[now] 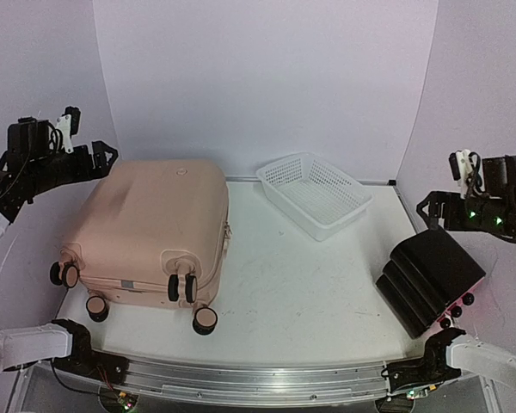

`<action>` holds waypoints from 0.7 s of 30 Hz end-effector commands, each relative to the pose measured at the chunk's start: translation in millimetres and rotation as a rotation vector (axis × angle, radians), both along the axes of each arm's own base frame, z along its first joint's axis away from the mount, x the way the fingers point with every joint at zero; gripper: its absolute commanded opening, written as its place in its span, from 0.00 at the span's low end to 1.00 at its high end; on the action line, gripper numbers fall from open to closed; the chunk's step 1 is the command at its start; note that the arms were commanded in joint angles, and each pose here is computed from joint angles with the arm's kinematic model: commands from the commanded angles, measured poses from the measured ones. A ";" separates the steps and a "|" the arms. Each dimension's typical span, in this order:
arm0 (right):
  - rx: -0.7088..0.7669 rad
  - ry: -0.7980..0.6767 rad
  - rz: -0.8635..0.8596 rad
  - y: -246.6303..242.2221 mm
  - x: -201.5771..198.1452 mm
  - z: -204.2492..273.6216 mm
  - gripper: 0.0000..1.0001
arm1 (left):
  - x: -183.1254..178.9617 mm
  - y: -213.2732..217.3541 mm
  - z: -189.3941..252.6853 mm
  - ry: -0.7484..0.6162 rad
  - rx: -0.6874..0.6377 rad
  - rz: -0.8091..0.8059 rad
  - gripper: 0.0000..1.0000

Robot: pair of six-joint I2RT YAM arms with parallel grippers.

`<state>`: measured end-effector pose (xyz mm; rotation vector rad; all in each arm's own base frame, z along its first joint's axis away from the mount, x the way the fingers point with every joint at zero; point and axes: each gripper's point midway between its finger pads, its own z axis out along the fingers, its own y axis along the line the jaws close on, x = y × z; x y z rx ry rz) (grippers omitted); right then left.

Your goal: Open, take out, and arrange the luggage

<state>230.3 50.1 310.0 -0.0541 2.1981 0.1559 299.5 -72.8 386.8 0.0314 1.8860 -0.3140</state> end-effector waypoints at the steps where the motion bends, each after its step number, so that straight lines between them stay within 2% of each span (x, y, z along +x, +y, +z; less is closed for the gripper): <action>1: 0.007 0.089 -0.056 2.9 13.4 -20.4 0.98 | 4.0 7.0 -19.9 0.115 -0.024 0.034 0.99; 9: 0.155 0.266 0.037 57.5 47.9 -61.5 0.98 | 22.6 37.6 -71.8 0.370 -0.056 0.180 0.99; 17: 0.369 0.429 0.261 172.8 77.3 -92.5 0.98 | 59.1 78.5 -99.2 0.531 -0.097 0.332 0.99; 21: 0.450 0.497 0.370 238.2 82.1 -104.4 0.98 | 87.4 91.2 -111.5 0.587 -0.124 0.352 0.99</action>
